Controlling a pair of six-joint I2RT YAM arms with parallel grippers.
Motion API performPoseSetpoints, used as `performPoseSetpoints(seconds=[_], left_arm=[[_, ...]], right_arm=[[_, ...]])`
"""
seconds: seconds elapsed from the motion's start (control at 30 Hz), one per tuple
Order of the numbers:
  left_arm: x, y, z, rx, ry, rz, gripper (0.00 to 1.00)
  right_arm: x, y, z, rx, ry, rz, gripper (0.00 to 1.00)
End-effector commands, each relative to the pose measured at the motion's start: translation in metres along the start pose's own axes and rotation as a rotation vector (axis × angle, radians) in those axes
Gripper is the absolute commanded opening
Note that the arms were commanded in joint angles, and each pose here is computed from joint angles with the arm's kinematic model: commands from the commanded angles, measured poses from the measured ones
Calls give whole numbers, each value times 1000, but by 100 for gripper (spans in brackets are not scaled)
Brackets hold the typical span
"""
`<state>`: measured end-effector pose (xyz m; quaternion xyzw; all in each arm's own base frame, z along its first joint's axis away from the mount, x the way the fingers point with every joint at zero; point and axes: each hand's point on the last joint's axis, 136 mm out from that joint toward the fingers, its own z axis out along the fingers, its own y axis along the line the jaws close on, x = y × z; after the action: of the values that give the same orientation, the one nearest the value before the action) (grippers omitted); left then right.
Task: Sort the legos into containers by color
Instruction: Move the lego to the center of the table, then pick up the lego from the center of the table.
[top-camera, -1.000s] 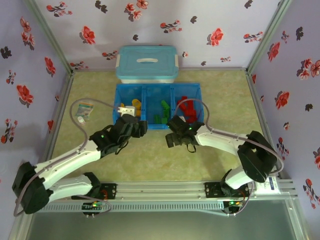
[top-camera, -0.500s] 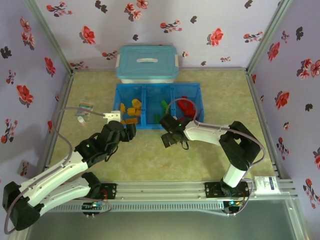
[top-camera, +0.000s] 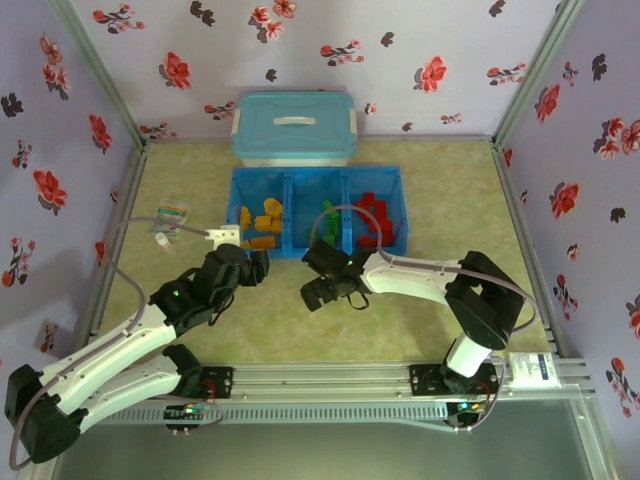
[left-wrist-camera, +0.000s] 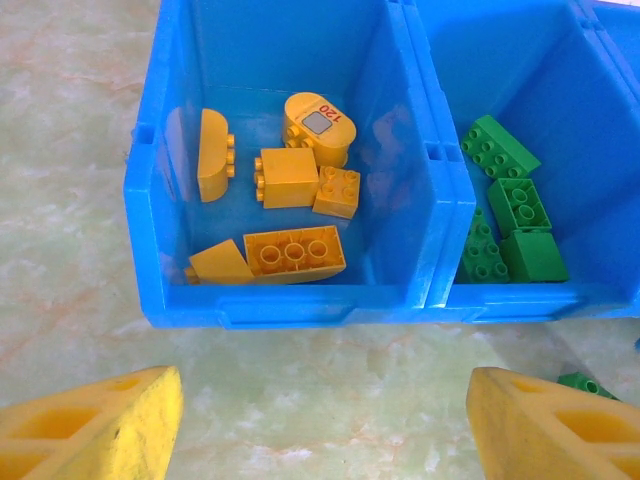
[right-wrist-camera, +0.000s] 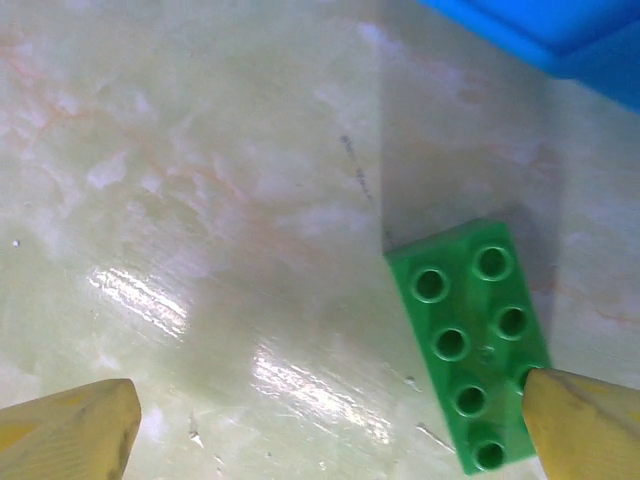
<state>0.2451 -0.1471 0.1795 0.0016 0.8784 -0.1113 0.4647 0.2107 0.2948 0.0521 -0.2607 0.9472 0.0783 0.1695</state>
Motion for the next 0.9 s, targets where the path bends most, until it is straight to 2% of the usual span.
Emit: performPoseSetpoints(seconds=[0.0, 0.37, 0.47, 0.6, 0.73, 0.87], left_arm=[[-3, 8, -2, -28, -19, -28, 75], [8, 11, -1, -24, 5, -42, 74], [9, 12, -1, -24, 4, -43, 74], [10, 12, -1, -25, 5, -43, 74], [11, 12, 1, -25, 5, -42, 74], [10, 11, 1, -23, 2, -35, 73]], right_arm=[[-8, -20, -11, 91, -38, 37, 99], [1, -37, 23, 162, 27, 47, 99], [4, -37, 30, 156, 49, 48, 95], [8, -34, 33, 137, 71, 50, 83], [10, -32, 32, 120, 81, 53, 60], [11, -31, 28, 117, 87, 53, 46]])
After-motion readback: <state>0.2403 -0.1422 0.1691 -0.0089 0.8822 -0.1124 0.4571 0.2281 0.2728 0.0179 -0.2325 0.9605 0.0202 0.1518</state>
